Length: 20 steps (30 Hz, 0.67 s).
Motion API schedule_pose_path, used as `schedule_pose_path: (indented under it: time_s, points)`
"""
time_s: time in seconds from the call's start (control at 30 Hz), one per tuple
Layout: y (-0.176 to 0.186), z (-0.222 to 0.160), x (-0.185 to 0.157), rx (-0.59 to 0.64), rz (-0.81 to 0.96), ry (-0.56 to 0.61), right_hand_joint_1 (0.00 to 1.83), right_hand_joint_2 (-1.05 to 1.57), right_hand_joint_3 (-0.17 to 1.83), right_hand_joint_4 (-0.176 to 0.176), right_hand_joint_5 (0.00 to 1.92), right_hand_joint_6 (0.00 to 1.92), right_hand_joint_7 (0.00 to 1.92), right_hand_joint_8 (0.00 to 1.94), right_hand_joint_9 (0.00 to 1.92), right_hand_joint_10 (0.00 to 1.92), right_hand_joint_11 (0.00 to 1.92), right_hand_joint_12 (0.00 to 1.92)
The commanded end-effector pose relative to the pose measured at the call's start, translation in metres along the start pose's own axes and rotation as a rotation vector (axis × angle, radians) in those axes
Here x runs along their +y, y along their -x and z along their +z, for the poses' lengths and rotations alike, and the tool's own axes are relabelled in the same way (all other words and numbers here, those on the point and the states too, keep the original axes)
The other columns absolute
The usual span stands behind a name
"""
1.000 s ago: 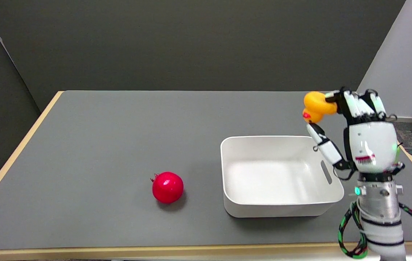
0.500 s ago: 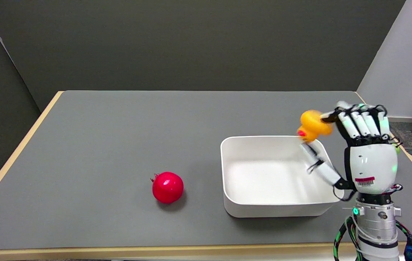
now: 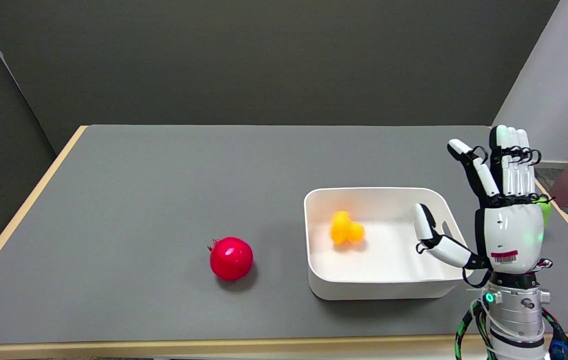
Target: Place the yellow duck into the white box.
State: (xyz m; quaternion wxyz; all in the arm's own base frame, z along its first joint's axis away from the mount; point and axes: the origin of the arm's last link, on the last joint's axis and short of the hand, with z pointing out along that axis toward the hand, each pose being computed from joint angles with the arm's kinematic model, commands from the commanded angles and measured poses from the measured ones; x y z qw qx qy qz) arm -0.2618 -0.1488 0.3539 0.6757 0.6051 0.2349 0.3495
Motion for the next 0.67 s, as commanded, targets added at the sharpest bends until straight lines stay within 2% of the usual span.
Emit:
schedule_pose_path:
  time_s: [0.03,0.17,0.33,0.67]
  points:
    - [0.000,0.023,-0.015,0.077,0.166,-0.072,0.39,0.66,0.77,0.082,0.17,0.32,0.00,0.00,0.00,0.00,0.00,0.00]
    - [-0.005,0.042,-0.017,0.132,0.184,-0.127,0.36,0.67,0.77,0.069,0.14,0.30,0.00,0.00,0.00,0.00,0.00,0.00]
    - [-0.017,0.062,-0.012,0.186,0.211,-0.125,0.30,0.72,0.77,0.052,0.10,0.29,0.00,0.00,0.00,0.00,0.00,0.00]
    - [-0.017,0.070,-0.018,0.191,0.246,-0.125,0.25,0.73,0.79,0.037,0.07,0.28,0.00,0.00,0.00,0.00,0.00,0.00]
